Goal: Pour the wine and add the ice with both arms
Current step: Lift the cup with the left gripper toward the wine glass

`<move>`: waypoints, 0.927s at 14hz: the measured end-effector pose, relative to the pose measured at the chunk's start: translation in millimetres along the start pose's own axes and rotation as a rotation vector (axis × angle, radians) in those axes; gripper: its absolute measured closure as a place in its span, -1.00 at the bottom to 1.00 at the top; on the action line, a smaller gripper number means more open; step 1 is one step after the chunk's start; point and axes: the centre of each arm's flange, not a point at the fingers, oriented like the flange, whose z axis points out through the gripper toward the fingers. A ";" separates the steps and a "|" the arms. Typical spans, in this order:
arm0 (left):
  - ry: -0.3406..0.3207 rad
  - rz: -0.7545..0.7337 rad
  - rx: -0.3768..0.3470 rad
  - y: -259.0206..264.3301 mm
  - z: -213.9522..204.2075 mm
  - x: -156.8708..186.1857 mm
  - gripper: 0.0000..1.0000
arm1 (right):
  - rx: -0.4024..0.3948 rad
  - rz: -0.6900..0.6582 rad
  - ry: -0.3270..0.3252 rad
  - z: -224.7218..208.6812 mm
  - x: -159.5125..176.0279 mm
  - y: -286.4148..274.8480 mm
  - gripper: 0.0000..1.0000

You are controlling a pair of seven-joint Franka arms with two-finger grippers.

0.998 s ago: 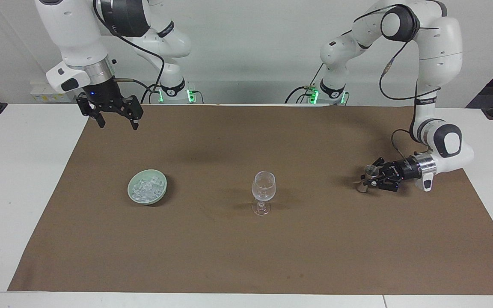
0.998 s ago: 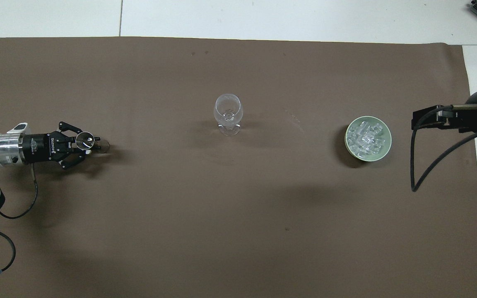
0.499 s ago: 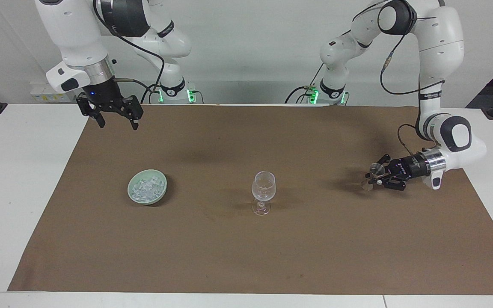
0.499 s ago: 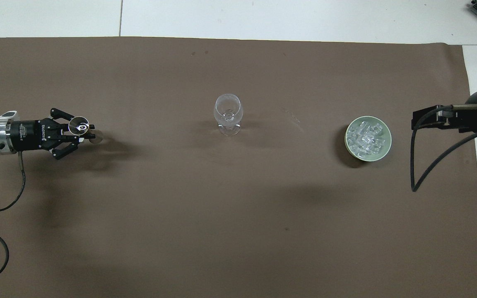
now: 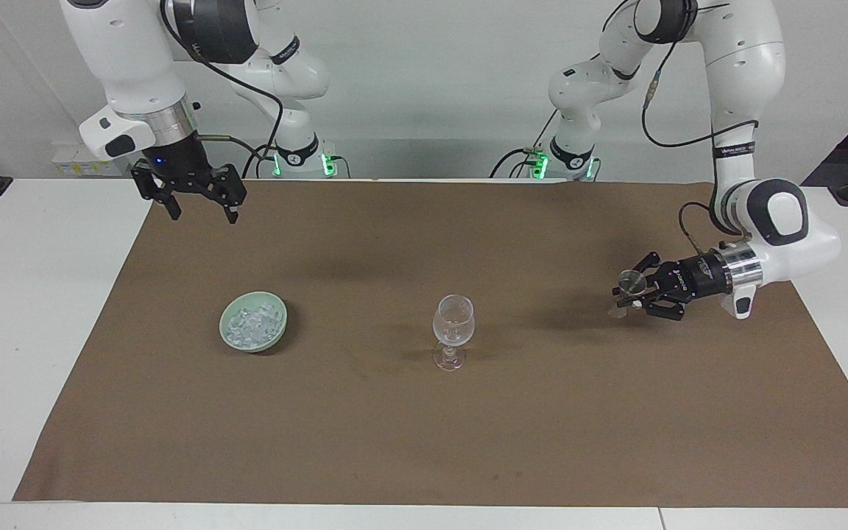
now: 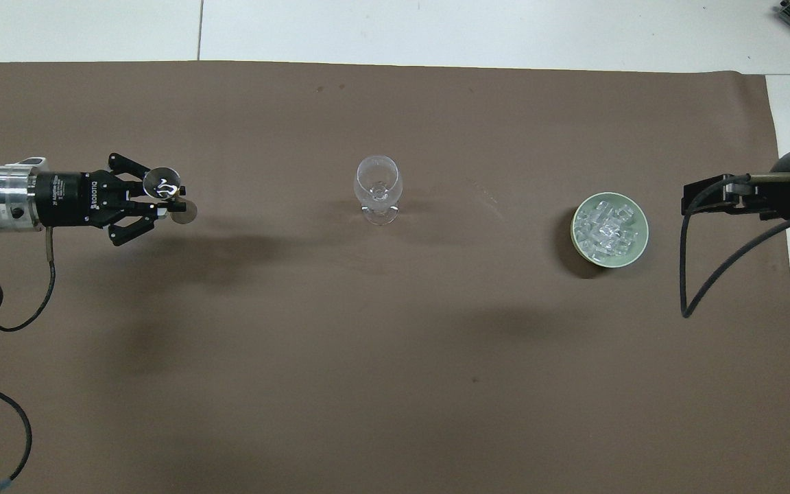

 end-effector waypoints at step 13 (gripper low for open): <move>0.086 0.026 -0.078 -12.0 136.8 -91.3 0.54 | 0.000 0.000 0.000 0.0 0.0 0.0 -1.00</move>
